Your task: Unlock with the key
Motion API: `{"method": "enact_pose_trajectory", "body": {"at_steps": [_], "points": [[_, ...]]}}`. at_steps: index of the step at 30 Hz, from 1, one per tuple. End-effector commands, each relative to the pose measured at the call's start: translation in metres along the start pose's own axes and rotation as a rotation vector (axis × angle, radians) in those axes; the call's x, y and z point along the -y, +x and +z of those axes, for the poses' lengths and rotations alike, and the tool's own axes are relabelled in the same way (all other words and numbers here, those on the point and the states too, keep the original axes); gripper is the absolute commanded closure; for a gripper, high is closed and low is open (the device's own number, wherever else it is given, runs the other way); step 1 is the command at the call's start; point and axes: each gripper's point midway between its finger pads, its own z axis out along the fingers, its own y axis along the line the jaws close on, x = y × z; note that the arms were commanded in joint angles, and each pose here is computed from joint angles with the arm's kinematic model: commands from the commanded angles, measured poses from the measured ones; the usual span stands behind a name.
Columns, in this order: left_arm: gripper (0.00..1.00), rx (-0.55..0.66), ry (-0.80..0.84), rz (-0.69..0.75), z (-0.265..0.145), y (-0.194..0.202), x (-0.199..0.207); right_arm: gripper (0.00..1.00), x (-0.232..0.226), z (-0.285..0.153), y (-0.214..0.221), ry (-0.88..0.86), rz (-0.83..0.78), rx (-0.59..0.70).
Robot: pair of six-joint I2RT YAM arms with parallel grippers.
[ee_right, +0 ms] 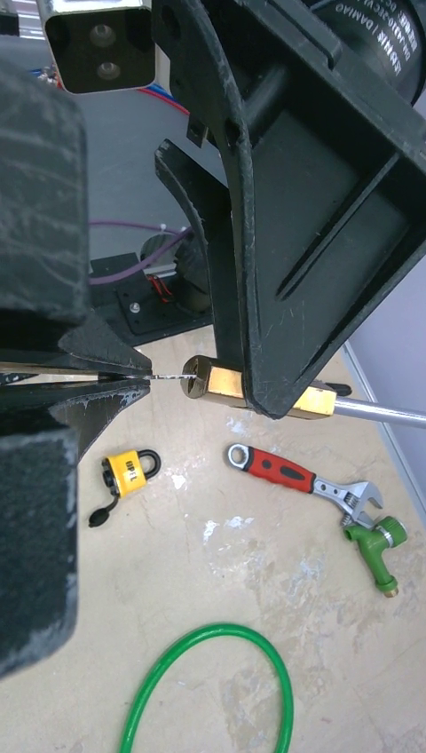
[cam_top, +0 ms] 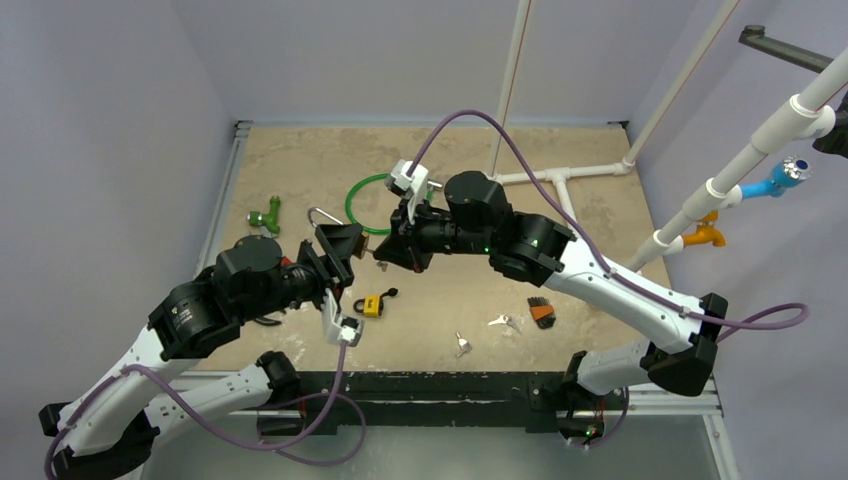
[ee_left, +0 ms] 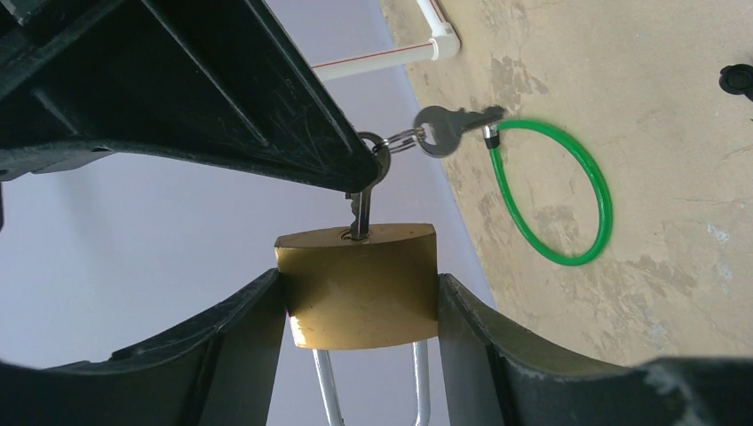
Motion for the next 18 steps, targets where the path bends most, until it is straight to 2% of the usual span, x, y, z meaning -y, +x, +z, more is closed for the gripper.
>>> {"method": "enact_pose_trajectory", "body": {"at_steps": [1, 18], "points": [[1.00, -0.040, -0.189, 0.005, -0.013, 0.006, -0.051, 1.00, 0.000, 0.004, -0.019, 0.001, -0.008, 0.055], [1.00, -0.027, -0.099, 0.078, -0.003, 0.001, -0.030, 1.00, -0.005, 0.004, -0.032, -0.017, 0.008, 0.110]]}}
